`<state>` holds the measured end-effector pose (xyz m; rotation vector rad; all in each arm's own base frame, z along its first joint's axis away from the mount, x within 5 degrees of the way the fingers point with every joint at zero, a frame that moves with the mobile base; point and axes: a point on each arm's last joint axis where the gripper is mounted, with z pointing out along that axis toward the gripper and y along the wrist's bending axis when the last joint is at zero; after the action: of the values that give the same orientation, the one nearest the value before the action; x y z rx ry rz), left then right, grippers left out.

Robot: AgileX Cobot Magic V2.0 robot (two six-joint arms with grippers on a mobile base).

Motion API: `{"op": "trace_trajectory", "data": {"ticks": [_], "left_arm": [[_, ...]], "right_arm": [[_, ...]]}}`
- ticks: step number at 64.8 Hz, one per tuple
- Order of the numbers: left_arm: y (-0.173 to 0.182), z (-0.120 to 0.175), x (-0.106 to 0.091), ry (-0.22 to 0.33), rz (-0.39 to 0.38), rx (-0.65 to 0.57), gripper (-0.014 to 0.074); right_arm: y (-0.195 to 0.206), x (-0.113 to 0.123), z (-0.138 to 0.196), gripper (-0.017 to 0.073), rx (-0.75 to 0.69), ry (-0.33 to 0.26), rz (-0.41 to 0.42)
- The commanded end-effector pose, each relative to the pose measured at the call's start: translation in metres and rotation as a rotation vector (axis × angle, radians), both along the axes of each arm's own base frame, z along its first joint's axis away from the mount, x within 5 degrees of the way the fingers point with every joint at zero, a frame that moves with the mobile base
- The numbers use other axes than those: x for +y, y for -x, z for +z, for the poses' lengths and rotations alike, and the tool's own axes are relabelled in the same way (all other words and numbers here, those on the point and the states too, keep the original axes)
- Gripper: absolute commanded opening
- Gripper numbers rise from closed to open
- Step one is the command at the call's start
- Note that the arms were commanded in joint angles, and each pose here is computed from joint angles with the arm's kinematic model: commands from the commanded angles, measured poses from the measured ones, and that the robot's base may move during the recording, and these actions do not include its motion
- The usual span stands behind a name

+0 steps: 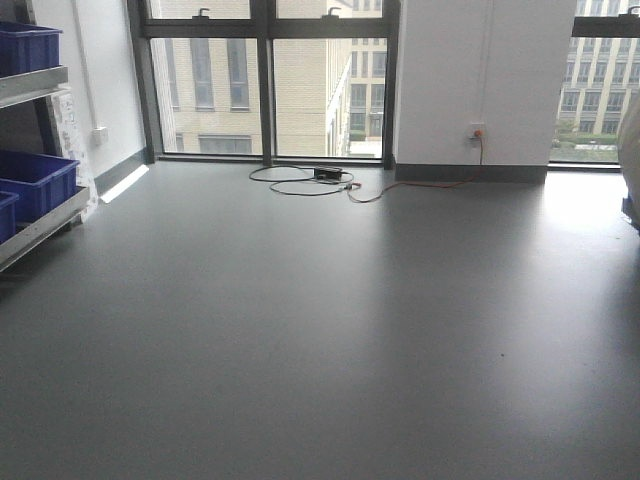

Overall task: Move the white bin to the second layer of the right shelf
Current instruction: 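Drive across the room toward the windows holding the bin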

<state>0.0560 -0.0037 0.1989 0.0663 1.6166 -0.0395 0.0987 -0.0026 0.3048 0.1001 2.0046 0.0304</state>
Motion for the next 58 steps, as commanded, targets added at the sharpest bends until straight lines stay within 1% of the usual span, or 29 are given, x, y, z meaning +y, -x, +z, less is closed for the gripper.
{"op": "trace_trajectory", "data": {"ticks": [1,58], "left_arm": [[-0.0004,-0.0037,-0.0001,0.007,-0.002,-0.065,0.0085],[-0.0004,-0.0037,-0.0001,0.007,-0.002,-0.065,0.0085]], "right_arm": [[-0.0023,-0.0001,0.0188,0.0049,-0.128,0.008,0.001],[-0.0023,-0.0001,0.0188,0.0049,-0.128,0.008,0.001]]}}
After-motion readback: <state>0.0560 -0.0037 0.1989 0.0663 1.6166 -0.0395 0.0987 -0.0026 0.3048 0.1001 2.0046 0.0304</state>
